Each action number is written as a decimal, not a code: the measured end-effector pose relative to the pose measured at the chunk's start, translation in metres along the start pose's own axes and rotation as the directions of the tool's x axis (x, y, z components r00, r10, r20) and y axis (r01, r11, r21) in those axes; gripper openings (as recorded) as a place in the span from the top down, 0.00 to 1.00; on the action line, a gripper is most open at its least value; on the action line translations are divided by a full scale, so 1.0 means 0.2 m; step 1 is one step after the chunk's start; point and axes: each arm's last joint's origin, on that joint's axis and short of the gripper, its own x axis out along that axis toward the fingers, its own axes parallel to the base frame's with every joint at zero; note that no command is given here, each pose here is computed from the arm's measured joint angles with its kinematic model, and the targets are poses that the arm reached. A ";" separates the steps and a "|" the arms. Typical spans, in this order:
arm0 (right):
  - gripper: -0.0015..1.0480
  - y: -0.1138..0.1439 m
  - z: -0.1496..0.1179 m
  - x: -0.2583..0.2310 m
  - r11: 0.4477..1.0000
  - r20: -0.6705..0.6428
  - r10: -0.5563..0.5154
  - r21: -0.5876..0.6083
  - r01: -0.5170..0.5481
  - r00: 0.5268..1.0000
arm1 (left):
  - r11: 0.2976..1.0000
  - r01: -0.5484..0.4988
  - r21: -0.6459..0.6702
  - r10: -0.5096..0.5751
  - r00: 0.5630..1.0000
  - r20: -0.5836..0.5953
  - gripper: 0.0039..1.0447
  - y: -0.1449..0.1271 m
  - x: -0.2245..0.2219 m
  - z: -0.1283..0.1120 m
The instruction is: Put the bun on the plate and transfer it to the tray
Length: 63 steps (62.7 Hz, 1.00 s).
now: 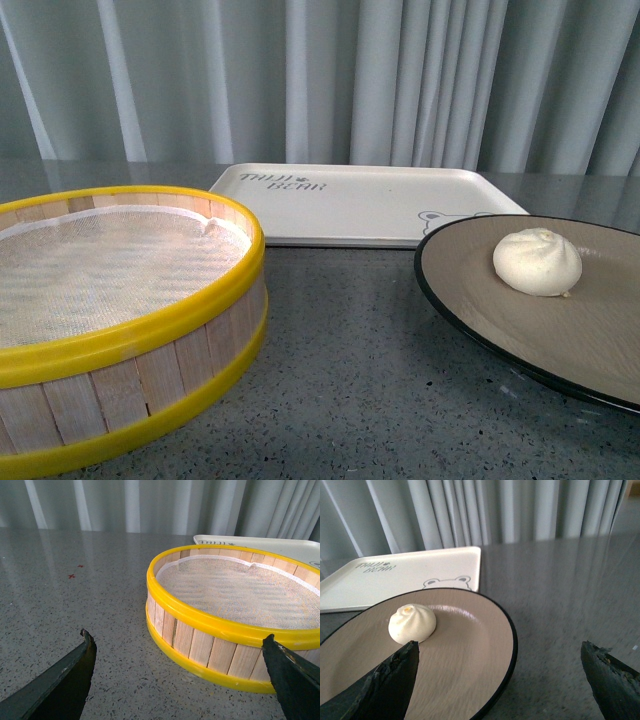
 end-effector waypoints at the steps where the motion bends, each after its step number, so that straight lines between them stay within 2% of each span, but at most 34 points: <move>1: 0.08 -0.01 0.00 0.01 0.999 -0.017 0.002 0.042 -0.002 1.000 | 1.000 0.000 0.000 0.000 1.000 0.000 0.06 0.00 0.00 0.00; 2: 0.08 -0.01 0.00 0.02 0.999 -0.028 0.005 0.054 -0.004 1.000 | 1.000 0.000 0.000 0.000 1.000 0.000 0.06 0.00 0.00 0.00; 6: 0.08 -0.02 -0.02 0.07 0.969 -0.114 0.032 0.248 -0.002 0.993 | 1.000 0.000 0.000 0.000 1.000 0.000 0.06 0.00 0.00 0.00; 7: 0.08 -0.02 -0.02 0.08 0.965 -0.119 0.035 0.262 -0.003 0.992 | 1.000 0.000 0.000 0.000 1.000 0.000 0.06 0.00 0.00 0.00; 12: 0.08 0.00 -0.03 0.12 0.894 -0.168 0.084 0.449 0.000 0.982 | 1.000 0.000 0.000 0.000 1.000 0.000 0.06 0.00 0.00 0.00; 16: 0.08 0.03 -0.04 0.14 0.810 -0.193 0.133 0.587 0.006 0.972 | 1.000 0.000 0.000 0.000 1.000 0.000 0.06 0.00 0.00 0.00; 19: 0.08 0.05 -0.04 0.16 0.764 -0.205 0.148 0.645 0.020 0.968 | 1.000 0.000 0.000 0.000 1.000 0.000 0.06 0.00 0.00 0.00; 21: 0.08 0.07 -0.04 0.18 0.706 -0.218 0.174 0.708 0.033 0.960 | 1.000 0.000 0.000 0.000 1.000 0.000 0.06 0.00 0.00 0.00; 27: 0.08 0.10 -0.06 0.19 0.599 -0.262 0.228 0.797 0.077 0.938 | 1.000 0.000 0.000 0.000 1.000 0.000 0.06 0.00 0.00 0.00; 39: 0.08 0.11 -0.08 0.18 0.480 -0.299 0.273 0.866 0.140 0.914 | 1.000 0.000 0.000 0.000 1.000 0.000 0.06 0.00 0.00 0.00; 63: 0.08 0.06 -0.09 0.26 0.381 -0.320 0.282 0.903 0.201 0.904 | 1.000 0.000 0.000 0.000 1.000 0.000 0.06 0.00 0.00 0.00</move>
